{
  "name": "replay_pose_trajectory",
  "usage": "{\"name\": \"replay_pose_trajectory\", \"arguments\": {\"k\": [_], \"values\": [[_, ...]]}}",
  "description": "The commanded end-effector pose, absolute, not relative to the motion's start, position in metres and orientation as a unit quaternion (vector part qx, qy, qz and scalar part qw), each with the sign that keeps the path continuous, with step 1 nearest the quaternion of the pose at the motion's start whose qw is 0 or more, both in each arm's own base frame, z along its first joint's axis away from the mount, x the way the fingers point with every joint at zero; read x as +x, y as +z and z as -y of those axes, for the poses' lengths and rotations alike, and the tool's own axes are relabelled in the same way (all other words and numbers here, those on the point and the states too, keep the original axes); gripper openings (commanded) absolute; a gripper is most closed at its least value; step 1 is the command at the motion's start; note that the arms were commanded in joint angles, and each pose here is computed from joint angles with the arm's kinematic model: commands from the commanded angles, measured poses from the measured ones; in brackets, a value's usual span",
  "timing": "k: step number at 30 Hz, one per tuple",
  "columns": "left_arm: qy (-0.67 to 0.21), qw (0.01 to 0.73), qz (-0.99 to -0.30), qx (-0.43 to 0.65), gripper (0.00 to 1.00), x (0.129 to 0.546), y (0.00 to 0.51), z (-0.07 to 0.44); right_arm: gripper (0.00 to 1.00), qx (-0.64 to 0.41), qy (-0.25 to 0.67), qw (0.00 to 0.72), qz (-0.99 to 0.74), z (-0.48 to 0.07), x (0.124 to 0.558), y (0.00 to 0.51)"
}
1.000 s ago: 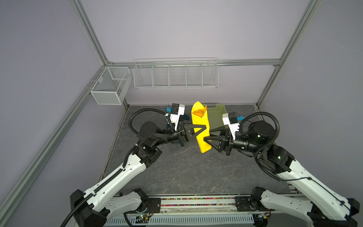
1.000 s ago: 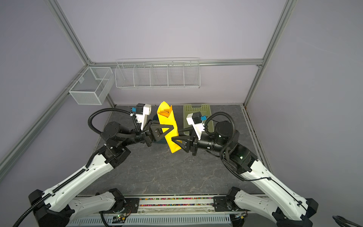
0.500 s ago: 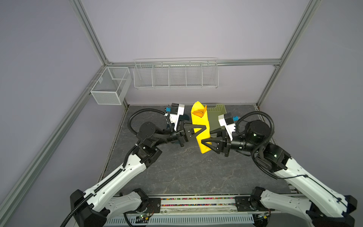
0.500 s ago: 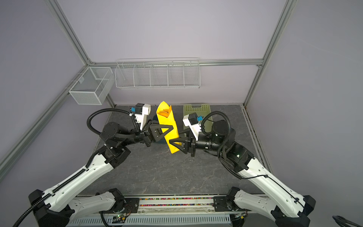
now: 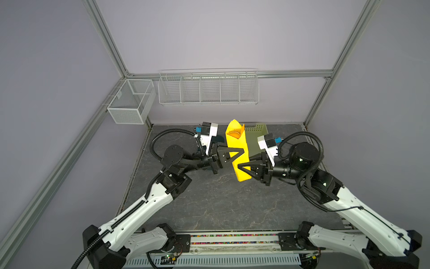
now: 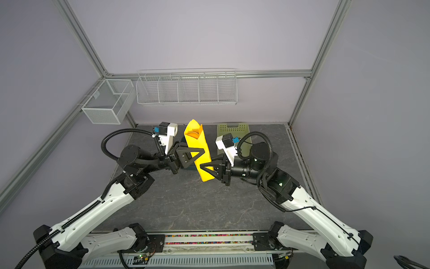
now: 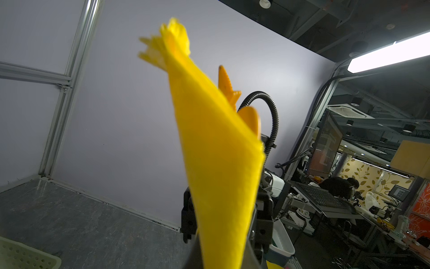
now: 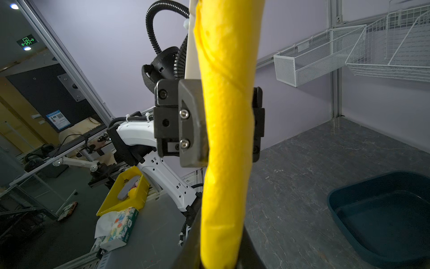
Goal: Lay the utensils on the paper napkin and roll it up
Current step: 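Press the flap against the bundle with the right gripper while the left holds it, then grip the wrapped bundle with the right gripper while the left holds its base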
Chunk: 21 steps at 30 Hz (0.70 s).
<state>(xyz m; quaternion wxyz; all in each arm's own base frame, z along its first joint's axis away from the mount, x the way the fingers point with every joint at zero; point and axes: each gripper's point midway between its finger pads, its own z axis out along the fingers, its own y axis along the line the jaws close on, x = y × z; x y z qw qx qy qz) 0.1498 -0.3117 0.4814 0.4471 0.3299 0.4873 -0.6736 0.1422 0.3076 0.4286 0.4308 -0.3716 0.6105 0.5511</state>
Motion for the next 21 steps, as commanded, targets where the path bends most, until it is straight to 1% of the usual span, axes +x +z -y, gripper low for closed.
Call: {"name": "replay_pose_trajectory", "arguments": {"k": [1,3,5,8,11,14,17,21], "values": [[-0.663,0.483,-0.47,0.327,0.17,0.145,0.503,0.3,0.12,-0.381,0.552,0.44,-0.597,-0.307,0.136,0.432],[-0.655,0.493,-0.475,0.32,0.2,0.147,0.503,0.297,0.07,-0.38,0.548,0.448,-0.595,-0.304,0.136,0.434],[-0.645,0.502,-0.484,0.312,0.23,0.15,0.501,0.295,0.07,-0.38,0.544,0.457,-0.592,-0.301,0.136,0.436],[-0.636,0.507,-0.492,0.31,0.35,0.152,0.497,0.294,0.07,-0.379,0.536,0.471,-0.589,-0.297,0.136,0.439],[-0.643,0.494,-0.489,0.32,0.48,0.149,0.495,0.297,0.07,-0.381,0.534,0.484,-0.579,-0.294,0.135,0.444],[-0.653,0.475,-0.482,0.341,0.56,0.142,0.493,0.307,0.06,-0.388,0.539,0.484,-0.57,-0.295,0.132,0.447],[-0.662,0.456,-0.462,0.373,0.59,0.127,0.496,0.319,0.06,-0.395,0.545,0.477,-0.565,-0.297,0.129,0.447],[-0.673,0.447,-0.434,0.398,0.61,0.114,0.504,0.325,0.06,-0.402,0.556,0.462,-0.562,-0.301,0.125,0.444]]}}
